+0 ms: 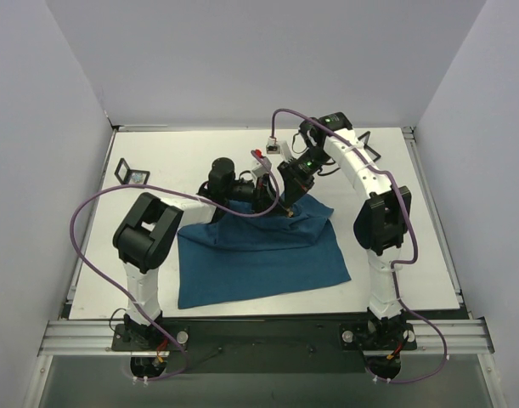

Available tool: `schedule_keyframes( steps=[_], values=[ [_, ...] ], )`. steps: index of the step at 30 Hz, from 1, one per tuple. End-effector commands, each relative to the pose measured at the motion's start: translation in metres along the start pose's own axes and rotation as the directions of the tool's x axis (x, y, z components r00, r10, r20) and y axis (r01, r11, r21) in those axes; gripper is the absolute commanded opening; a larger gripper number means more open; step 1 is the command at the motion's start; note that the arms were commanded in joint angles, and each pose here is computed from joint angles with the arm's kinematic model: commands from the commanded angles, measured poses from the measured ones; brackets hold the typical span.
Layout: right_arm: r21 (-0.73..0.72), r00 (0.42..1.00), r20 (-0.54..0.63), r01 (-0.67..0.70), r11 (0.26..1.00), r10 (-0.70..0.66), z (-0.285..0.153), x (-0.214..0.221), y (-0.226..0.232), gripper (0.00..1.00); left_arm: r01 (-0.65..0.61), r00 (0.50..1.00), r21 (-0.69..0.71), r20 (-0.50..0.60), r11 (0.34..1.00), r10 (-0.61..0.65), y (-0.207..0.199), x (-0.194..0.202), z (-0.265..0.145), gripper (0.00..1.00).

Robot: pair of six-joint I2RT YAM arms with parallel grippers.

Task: Remove the brooch from the garment
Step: Pass from the right arm to the left

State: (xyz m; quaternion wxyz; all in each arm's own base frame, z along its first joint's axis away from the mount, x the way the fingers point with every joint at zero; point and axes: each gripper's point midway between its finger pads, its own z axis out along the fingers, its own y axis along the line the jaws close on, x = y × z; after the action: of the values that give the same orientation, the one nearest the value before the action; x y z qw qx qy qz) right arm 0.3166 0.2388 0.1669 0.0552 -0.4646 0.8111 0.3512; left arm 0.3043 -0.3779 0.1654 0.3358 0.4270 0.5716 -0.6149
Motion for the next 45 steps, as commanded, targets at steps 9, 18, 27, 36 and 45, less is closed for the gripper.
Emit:
schedule_keyframes(
  steps=[9,18,27,36,45],
  values=[
    [-0.123,0.992,-0.067,-0.119,0.985,0.111,-0.012,0.020,0.033,0.00,-0.050,0.997,-0.013,-0.052,0.999,0.049,0.003,0.003,0.001,0.00],
    [-0.144,0.998,0.019,-0.059,0.988,0.062,-0.021,0.024,0.028,0.18,-0.064,0.997,-0.020,0.044,0.998,0.065,-0.001,-0.014,-0.006,0.00],
    [-0.171,0.994,0.113,0.006,0.985,0.014,-0.013,0.030,0.028,0.23,0.011,0.989,0.043,0.144,0.999,-0.017,-0.014,-0.032,-0.009,0.00],
    [-0.131,0.983,0.181,0.046,0.990,-0.022,-0.015,0.019,0.027,0.24,0.014,0.992,-0.015,0.125,1.000,-0.012,-0.004,-0.027,-0.010,0.00],
    [-0.074,0.986,0.168,0.027,0.997,-0.014,0.001,0.013,0.015,0.26,0.038,0.992,-0.039,0.124,0.999,-0.033,0.002,-0.025,-0.010,0.00]
  ],
)
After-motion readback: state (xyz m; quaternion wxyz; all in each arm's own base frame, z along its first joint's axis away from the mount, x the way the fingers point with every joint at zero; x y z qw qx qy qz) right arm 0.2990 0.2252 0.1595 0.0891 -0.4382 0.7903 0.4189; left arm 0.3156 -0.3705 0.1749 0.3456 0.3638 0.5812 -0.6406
